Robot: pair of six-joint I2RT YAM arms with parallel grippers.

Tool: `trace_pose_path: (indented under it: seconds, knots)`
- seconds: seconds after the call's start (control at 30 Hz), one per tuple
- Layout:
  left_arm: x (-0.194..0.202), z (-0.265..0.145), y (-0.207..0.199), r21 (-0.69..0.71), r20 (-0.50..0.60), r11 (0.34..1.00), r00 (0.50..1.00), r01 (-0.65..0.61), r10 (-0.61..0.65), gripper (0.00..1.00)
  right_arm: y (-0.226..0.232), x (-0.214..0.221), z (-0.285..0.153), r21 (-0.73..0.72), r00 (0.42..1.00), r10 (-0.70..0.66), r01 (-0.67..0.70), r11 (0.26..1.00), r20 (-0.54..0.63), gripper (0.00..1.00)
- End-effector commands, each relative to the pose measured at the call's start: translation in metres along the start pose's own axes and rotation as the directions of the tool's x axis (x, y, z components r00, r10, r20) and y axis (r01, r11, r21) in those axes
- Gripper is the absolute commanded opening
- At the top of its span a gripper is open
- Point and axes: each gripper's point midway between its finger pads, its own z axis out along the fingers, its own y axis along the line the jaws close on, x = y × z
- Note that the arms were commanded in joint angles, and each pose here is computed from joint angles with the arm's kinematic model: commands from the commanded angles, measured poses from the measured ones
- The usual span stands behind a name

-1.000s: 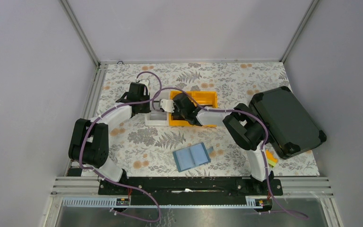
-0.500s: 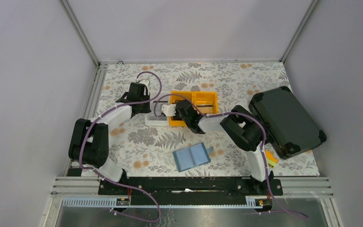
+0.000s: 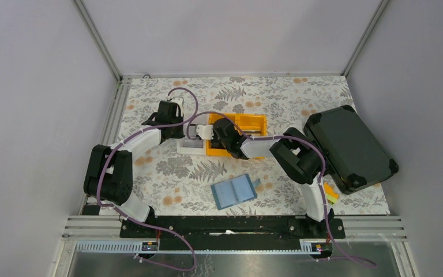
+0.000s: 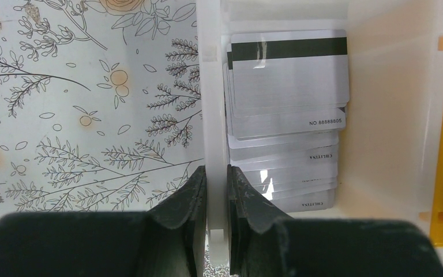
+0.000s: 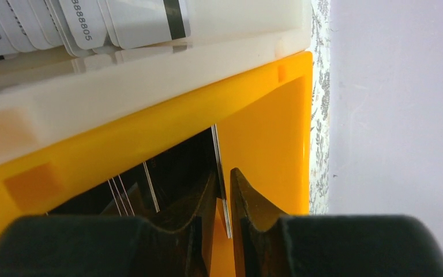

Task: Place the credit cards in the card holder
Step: Pick up the credit card from the storage box.

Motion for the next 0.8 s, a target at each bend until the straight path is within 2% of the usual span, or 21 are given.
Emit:
trace_pose_path:
  seconds: [0.0, 0.53, 0.7, 0.77]
  knots:
    - [0.0, -0.003, 0.002, -0.002, -0.009, 0.999, 0.999, -0.05, 0.05, 0.0, -0.013, -0.012, -0.002, -0.034, 0.998, 0.066, -0.065, 0.997, 0.02, 0.22]
    - [-0.001, -0.003, 0.001, -0.002, -0.008, 0.999, 0.999, -0.05, 0.05, 0.0, -0.011, -0.002, 0.015, -0.056, 0.997, 0.074, -0.075, 0.996, -0.013, 0.24]
    - [0.0, -0.003, 0.001, 0.001, -0.011, 0.999, 0.999, -0.05, 0.05, 0.0, -0.008, -0.005, 0.02, -0.077, 0.997, 0.083, -0.083, 0.994, -0.005, 0.21]
    - [0.0, -0.003, 0.001, -0.001, -0.01, 0.999, 0.999, -0.05, 0.05, 0.0, -0.007, -0.007, 0.019, -0.089, 0.996, 0.089, -0.089, 0.992, -0.003, 0.16]
